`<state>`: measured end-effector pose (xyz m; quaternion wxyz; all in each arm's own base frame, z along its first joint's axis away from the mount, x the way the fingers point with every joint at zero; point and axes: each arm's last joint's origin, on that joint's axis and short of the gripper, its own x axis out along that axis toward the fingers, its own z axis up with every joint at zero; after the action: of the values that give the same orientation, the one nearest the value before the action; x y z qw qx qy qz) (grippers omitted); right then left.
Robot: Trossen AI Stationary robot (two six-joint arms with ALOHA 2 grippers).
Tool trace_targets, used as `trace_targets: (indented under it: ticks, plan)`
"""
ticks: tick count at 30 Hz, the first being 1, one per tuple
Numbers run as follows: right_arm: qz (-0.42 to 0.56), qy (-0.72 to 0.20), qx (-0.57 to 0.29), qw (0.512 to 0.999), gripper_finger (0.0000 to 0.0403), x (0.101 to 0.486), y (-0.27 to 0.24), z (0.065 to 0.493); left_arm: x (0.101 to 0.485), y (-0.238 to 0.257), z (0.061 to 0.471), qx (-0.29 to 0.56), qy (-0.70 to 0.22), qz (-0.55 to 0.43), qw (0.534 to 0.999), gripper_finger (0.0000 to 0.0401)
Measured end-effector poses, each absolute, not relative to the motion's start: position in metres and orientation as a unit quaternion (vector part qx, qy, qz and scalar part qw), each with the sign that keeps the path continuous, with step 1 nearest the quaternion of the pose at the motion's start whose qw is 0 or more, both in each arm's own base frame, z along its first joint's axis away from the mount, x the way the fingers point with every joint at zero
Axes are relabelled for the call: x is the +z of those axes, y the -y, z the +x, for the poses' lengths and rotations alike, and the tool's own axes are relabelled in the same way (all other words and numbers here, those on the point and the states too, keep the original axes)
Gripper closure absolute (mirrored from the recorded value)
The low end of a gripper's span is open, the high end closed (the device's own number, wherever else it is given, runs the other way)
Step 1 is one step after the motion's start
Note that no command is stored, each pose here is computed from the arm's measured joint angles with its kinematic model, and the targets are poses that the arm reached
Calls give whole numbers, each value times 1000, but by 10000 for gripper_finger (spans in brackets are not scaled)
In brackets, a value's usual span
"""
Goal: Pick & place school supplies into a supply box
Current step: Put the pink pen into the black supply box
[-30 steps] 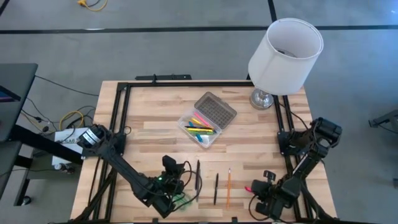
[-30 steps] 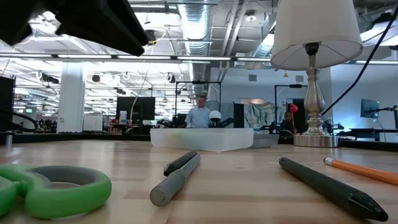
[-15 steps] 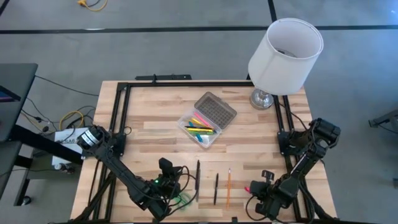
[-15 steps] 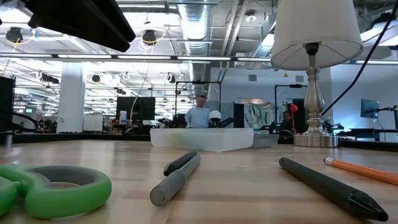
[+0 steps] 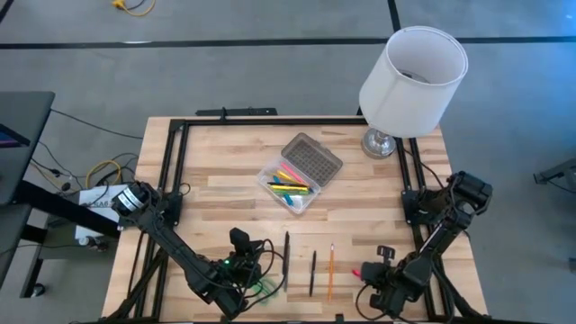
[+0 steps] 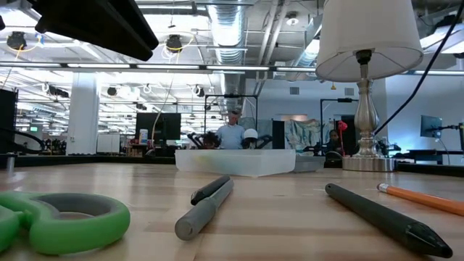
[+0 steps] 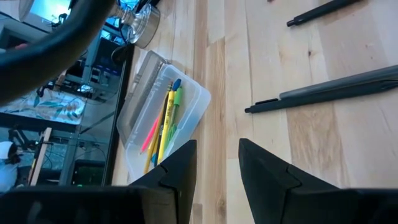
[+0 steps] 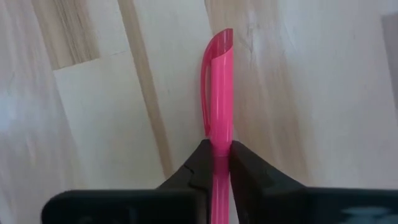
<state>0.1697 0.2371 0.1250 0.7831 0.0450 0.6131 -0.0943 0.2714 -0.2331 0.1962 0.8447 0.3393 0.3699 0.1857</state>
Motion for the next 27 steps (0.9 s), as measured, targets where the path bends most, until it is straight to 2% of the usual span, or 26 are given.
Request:
trace_targets:
  ticks: [12,20,27]
  plan:
    - [-9,-596,-79,799,382,125,-225,187,196,233,271,188,-369,334,847,287]
    - [-78,-551,-101,825,387,126,-214,199,196,236,269,184,-367,336,848,287]
    - [-143,-505,-96,846,390,142,-217,215,196,238,263,188,-368,328,849,287]
